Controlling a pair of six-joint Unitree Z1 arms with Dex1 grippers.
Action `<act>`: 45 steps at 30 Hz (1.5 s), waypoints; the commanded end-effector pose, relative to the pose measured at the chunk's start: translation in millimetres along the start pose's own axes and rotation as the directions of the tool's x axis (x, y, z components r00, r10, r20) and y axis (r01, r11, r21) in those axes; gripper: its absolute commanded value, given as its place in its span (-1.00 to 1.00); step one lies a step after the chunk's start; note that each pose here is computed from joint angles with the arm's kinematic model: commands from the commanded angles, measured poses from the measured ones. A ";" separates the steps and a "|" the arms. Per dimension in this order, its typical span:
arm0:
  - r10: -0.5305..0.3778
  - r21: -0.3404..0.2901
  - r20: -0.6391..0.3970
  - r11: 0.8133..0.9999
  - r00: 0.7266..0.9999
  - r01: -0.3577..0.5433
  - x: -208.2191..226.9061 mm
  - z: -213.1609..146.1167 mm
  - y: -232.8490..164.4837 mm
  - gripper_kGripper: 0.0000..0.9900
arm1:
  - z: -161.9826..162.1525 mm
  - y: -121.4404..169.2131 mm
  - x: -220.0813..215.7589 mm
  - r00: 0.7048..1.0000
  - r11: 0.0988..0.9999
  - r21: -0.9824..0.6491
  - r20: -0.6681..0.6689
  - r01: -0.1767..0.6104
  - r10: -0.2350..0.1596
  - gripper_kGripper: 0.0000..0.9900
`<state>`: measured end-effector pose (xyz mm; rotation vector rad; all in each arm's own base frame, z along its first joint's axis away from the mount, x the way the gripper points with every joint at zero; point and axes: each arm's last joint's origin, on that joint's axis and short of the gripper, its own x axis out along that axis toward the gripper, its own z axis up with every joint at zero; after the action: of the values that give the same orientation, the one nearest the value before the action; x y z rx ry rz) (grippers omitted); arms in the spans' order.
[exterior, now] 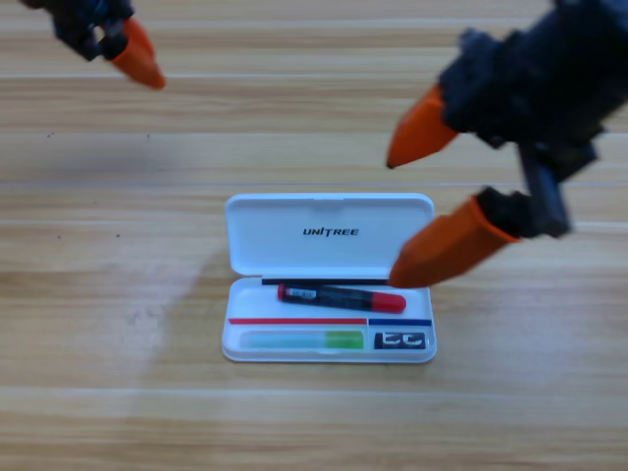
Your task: Clean up eraser and pencils
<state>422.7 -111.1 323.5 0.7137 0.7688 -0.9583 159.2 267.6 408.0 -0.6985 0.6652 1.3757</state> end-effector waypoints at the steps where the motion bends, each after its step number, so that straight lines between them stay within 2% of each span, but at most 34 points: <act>1: -0.064 -0.090 0.078 0.993 0.995 0.071 39.6 -19.9 44.1 -0.87 | -22.9 18.9 -39.8 0.994 0.999 0.011 0.102 0.035 -0.036 0.97; 2: -0.072 -0.105 0.100 0.991 0.992 0.083 43.2 -20.6 49.1 -1.00 | -26.2 19.4 -39.9 0.994 0.999 0.018 0.109 0.028 -0.030 0.97; 7: -0.131 -0.146 0.154 0.977 0.979 0.153 62.6 -18.3 67.5 -1.00 | -30.9 21.0 -38.5 0.993 1.000 0.023 0.116 0.001 -0.004 0.98; 10: -0.186 -0.203 0.144 0.956 0.972 0.213 77.5 -18.8 77.5 -1.00 | -32.3 21.3 -35.5 0.993 1.000 0.025 0.121 -0.009 0.006 0.98; 14: -0.255 -0.226 0.135 0.933 0.957 0.280 101.4 -16.2 72.2 -1.00 | -31.6 20.7 -34.7 0.992 1.000 0.026 0.126 -0.007 0.003 0.99; 18: -0.346 -0.198 0.101 0.912 0.933 0.359 131.4 -8.4 53.2 -1.00 | -31.4 20.8 -35.3 0.992 1.000 0.027 0.130 -0.005 0.002 0.99; 22: -0.444 -0.181 0.067 0.875 0.894 0.448 158.8 -1.6 29.4 -1.00 | -31.0 20.3 -34.5 0.991 1.000 0.027 0.132 -0.004 0.000 0.99; 30: -0.542 -0.126 0.013 0.833 0.840 0.539 170.0 25.2 -13.9 -1.00 | -31.9 20.0 -32.4 0.992 0.999 0.034 0.130 -0.006 0.002 0.99; 35: -0.573 -0.097 -0.010 0.816 0.820 0.569 161.9 39.5 -38.4 -1.00 | -31.3 20.2 -33.6 0.991 0.999 0.037 0.134 -0.005 0.000 0.99; 45: -0.594 -0.033 -0.058 0.804 0.802 0.593 128.3 58.5 -77.9 -1.00 | -30.6 19.8 -33.7 0.991 0.999 0.042 0.135 -0.005 -0.001 0.99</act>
<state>440.6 -231.9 217.3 0.4359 1.0991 -1.4545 133.6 230.0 417.0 -0.5862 0.5778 1.4009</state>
